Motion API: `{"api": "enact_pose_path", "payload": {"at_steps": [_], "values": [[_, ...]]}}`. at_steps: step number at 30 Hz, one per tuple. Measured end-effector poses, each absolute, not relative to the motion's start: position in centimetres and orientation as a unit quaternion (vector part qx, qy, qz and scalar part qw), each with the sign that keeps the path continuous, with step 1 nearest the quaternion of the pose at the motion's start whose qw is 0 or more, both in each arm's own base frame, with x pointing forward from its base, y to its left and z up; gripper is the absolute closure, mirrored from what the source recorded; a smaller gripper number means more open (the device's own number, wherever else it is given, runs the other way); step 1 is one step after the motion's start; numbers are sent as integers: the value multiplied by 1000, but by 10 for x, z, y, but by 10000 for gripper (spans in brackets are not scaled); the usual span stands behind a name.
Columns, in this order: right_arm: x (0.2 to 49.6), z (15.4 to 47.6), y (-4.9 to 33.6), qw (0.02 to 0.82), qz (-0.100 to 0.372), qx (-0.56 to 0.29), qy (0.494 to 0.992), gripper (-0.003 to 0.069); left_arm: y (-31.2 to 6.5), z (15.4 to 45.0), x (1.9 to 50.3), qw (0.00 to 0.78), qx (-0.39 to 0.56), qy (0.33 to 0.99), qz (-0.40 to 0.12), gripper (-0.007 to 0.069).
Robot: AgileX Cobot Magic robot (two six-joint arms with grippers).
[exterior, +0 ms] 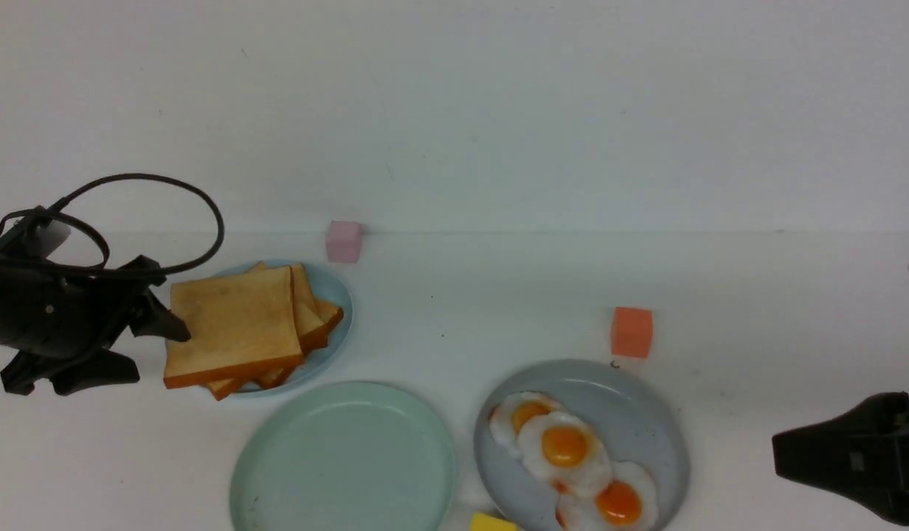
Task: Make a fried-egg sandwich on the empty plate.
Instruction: Use the left arm to grab a slice of bread, then use the left arm to put a slice of bread into the empty plate in the middle
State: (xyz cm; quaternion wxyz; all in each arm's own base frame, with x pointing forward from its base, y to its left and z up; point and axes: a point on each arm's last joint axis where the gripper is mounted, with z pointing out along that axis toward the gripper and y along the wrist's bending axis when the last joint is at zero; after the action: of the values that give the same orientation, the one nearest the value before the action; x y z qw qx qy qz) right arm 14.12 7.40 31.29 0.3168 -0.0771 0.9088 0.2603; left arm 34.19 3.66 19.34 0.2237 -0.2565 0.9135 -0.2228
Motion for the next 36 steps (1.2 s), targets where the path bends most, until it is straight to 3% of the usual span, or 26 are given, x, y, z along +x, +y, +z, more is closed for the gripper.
{"api": "enact_pose_path", "payload": {"at_steps": [11,17,19,21,32,36], "values": [[139,311,74,303,261,-82,913,337,32,172,351,219,-218,917,-254,152],[138,311,74,297,261,-83,915,337,31,171,350,214,-205,921,-251,337],[138,311,74,295,261,-84,915,339,31,171,348,203,-191,927,-250,436],[137,310,74,294,261,-84,916,340,30,172,346,199,-182,930,-251,470],[136,309,74,286,256,-90,919,342,26,238,328,283,-141,918,-240,496],[136,308,73,286,248,-93,921,342,13,263,311,287,-113,911,-274,499]]}}
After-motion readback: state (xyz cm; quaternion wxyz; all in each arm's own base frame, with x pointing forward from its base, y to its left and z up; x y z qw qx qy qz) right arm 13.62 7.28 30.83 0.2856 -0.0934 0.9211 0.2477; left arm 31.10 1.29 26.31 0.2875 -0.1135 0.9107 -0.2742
